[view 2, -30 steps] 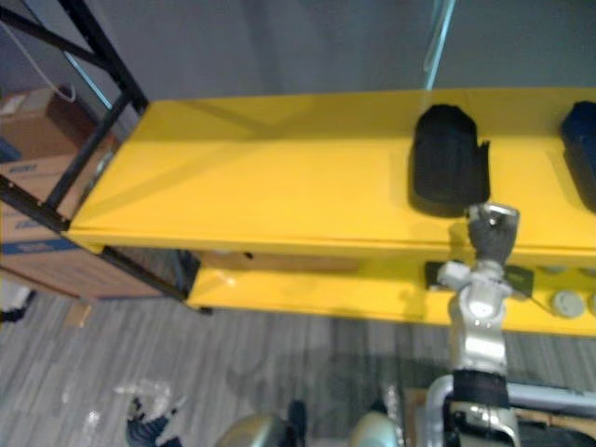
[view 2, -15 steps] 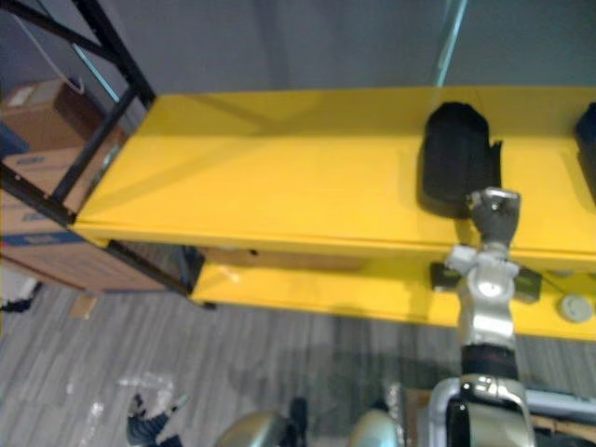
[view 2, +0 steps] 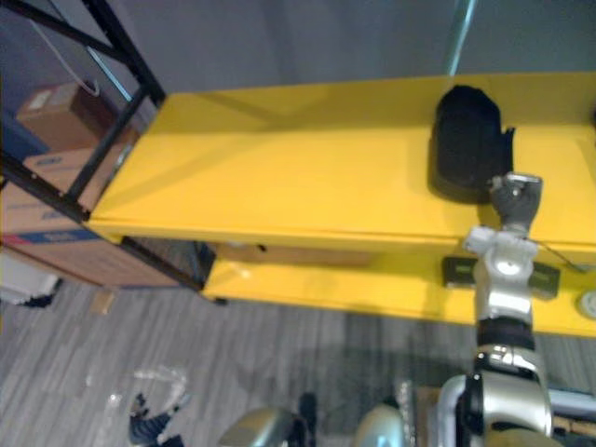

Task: Walk over and take plastic housings, then place them on the shelf

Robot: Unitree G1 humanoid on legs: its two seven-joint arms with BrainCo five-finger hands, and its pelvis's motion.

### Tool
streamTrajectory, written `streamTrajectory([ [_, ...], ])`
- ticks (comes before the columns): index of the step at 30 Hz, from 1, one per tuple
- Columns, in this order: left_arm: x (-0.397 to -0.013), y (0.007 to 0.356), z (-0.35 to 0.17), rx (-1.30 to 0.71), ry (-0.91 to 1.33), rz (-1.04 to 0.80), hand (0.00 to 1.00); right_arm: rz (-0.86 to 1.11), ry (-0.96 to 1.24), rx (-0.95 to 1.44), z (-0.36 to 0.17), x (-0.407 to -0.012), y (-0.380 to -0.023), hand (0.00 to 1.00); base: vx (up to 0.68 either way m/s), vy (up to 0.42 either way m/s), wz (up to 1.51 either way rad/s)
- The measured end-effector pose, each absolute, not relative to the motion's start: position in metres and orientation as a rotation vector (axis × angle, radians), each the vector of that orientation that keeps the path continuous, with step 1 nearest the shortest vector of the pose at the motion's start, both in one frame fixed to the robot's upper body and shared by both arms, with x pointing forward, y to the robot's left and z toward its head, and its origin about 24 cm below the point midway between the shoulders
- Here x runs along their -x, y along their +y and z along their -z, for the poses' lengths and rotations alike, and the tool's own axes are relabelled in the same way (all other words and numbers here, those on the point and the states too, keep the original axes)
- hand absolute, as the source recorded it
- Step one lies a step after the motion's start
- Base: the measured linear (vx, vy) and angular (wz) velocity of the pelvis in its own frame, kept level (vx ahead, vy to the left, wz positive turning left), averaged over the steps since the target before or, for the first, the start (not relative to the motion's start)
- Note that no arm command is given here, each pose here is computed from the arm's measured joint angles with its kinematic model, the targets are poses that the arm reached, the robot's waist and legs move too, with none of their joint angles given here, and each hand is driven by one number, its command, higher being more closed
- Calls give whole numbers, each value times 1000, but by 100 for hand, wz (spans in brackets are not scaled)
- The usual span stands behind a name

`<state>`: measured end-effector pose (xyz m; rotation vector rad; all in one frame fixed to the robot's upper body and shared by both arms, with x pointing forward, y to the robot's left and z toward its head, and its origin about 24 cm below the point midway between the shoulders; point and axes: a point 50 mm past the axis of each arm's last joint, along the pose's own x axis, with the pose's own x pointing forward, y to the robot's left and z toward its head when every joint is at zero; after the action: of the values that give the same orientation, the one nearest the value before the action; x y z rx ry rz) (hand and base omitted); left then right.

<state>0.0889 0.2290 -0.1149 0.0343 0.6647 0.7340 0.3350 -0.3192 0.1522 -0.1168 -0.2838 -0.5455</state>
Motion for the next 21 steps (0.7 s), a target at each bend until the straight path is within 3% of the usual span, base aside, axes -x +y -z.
streamTrajectory([
  [21,-91,222,116,-10,667,-703,0,545,-327,155,-172,-349,-318,100,0,2,3],
])
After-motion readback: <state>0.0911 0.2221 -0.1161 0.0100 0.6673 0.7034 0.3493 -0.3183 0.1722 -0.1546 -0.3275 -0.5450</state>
